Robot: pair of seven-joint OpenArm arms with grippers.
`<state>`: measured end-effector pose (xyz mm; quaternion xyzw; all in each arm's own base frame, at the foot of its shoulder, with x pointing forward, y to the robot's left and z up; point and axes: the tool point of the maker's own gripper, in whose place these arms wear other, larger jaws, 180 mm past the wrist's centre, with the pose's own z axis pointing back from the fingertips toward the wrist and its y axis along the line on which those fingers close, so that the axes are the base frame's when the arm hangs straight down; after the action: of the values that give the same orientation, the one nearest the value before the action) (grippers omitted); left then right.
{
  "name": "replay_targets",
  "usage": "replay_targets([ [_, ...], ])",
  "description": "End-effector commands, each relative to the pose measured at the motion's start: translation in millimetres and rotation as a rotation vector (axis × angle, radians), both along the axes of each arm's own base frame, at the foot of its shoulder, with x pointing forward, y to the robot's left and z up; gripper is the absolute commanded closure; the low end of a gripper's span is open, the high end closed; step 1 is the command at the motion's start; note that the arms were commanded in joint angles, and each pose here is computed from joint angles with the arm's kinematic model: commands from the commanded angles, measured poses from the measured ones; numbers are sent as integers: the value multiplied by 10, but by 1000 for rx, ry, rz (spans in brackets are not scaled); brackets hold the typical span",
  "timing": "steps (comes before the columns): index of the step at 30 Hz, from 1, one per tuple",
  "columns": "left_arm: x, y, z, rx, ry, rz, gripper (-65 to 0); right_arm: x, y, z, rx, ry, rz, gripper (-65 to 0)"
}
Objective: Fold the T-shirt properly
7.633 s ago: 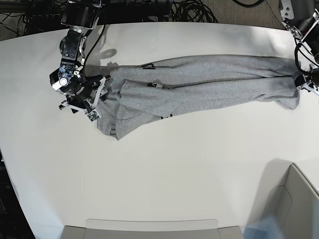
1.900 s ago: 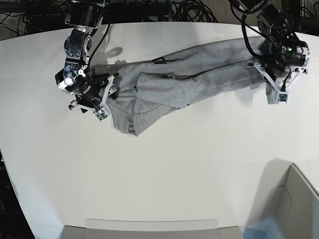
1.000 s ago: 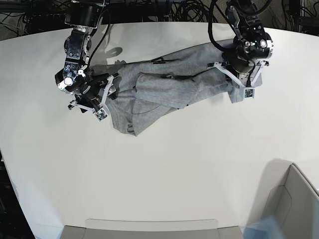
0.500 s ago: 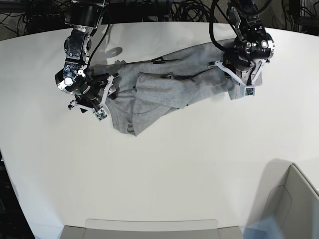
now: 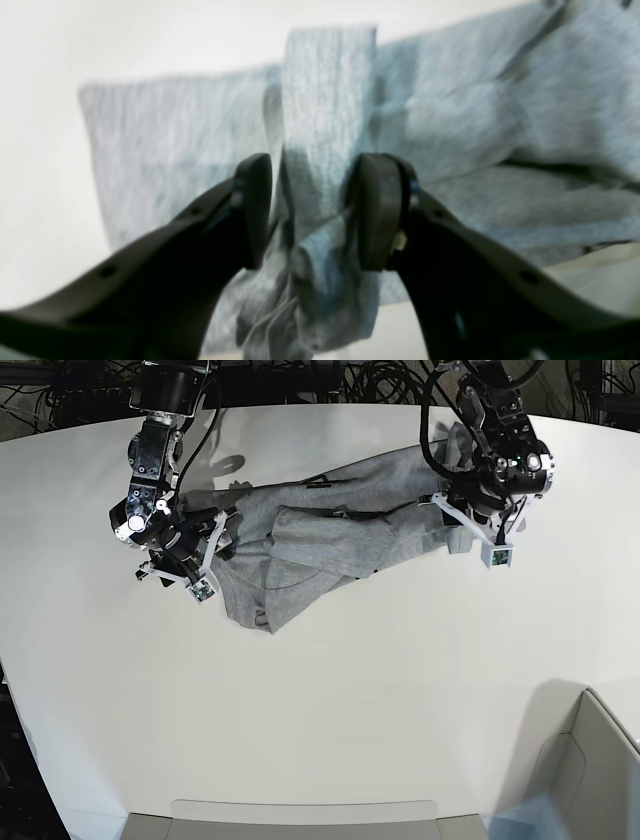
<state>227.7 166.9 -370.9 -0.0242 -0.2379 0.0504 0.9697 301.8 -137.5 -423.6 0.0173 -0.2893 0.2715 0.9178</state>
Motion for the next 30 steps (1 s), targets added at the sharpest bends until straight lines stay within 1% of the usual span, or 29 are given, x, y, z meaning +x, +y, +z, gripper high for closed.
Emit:
replay_targets([
  [1, 89, -78, 93, 3, -44, -52, -269, -214, -259, -162, -138, 116, -2, -338],
  [3, 110, -200, 106, 26, -55, -174, -245, -214, -259, -162, -138, 116, -2, -338],
  [7, 115, -409, 116, 73, -75, -405, -144, -207, -259, -157, -138, 115, -2, -338],
  [10, 133, -461, 128, 72, -81, -426, -70, -200, -259, -153, -138, 113, -2, -338],
  [14, 294, -447, 242, 82, -126, -420, -2, -200, -259, -153, -138, 113, -2, -338],
  [17, 408, -421, 329, 97, -157, -418, 0, -200, -259, -153, -138, 113, -2, -338],
  [20, 672, -453, 557, 110, -237, -422, 0, -199, -248, -153, -134, 112, -2, -338],
  [22, 816, -479, 698, 115, -285, -424, 0, -200, -170, -160, -117, 113, -1, -338],
  [23, 857, -526, 738, 116, -298, -439, 0, -200, -152, -162, -114, 113, -1, -338],
  [24, 888, -616, 775, 122, -311, -477, 0, -200, -145, -162, -112, 113, -1, -338],
  [25, 887, -702, 780, 129, -313, -515, 0, -200, -145, -162, -112, 113, -1, -338],
  [27, 764, -753, 647, 167, -266, -597, 0, -200, -145, -162, -112, 113, -1, -338],
  [30, 508, -688, 411, 191, -180, -647, 0, -207, -165, -165, -117, 115, -1, -338],
])
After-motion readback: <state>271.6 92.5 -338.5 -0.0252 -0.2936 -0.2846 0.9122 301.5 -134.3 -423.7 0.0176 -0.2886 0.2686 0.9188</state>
